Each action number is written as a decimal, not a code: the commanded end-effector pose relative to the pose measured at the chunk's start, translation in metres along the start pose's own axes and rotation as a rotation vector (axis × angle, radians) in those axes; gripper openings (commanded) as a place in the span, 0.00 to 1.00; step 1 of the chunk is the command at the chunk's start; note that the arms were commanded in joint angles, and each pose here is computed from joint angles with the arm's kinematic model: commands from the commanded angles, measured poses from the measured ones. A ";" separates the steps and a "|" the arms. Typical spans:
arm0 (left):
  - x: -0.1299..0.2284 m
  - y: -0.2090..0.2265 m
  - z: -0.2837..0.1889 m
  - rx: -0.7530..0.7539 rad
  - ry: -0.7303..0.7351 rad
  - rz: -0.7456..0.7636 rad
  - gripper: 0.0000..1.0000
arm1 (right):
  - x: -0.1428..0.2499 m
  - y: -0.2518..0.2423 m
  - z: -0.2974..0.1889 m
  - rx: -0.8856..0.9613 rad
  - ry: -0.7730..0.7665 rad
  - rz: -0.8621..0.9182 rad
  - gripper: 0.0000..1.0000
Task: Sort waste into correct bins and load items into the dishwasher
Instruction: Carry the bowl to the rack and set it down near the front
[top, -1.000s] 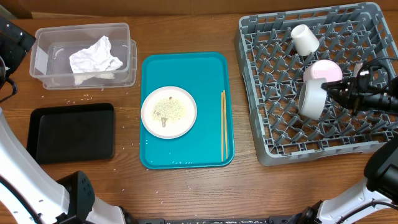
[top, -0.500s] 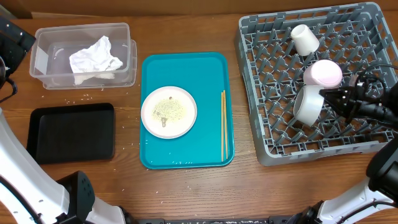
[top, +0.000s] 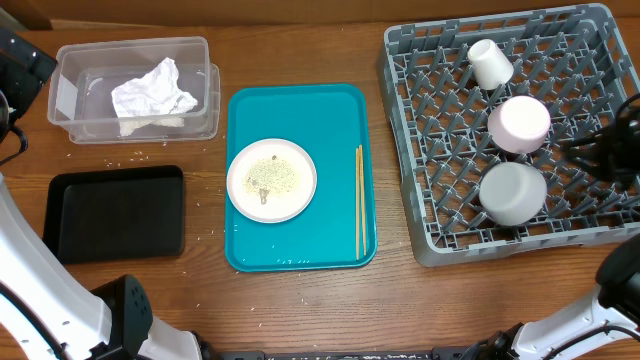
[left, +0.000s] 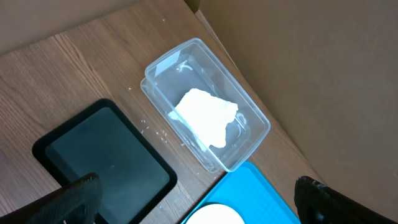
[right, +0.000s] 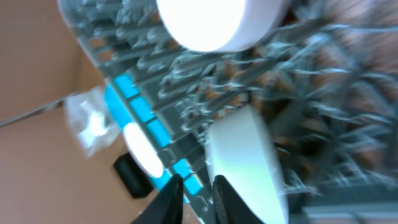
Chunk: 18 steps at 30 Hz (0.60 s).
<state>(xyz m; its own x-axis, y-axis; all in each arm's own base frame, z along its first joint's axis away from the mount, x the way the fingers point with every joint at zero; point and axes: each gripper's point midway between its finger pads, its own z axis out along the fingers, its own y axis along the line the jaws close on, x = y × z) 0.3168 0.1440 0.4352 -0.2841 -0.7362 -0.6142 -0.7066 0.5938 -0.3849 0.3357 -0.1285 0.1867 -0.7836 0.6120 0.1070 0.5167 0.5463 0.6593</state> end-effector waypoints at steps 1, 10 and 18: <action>-0.001 0.000 -0.010 0.006 -0.023 -0.002 1.00 | -0.010 -0.007 -0.036 0.184 -0.111 0.050 0.22; -0.001 0.000 -0.010 0.007 -0.023 -0.002 1.00 | 0.014 0.045 -0.041 0.217 -0.141 -0.111 0.23; -0.001 0.000 -0.010 0.006 -0.023 -0.002 1.00 | 0.042 0.054 0.009 0.415 -0.014 -0.195 0.04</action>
<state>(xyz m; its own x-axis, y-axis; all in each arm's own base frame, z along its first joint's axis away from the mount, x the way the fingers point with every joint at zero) 0.3168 0.1440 0.4352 -0.2841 -0.7362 -0.6142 -0.7066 0.5938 -0.3849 0.3418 -0.0768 0.2246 -0.8684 0.4957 -0.0109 0.4516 0.7998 0.3955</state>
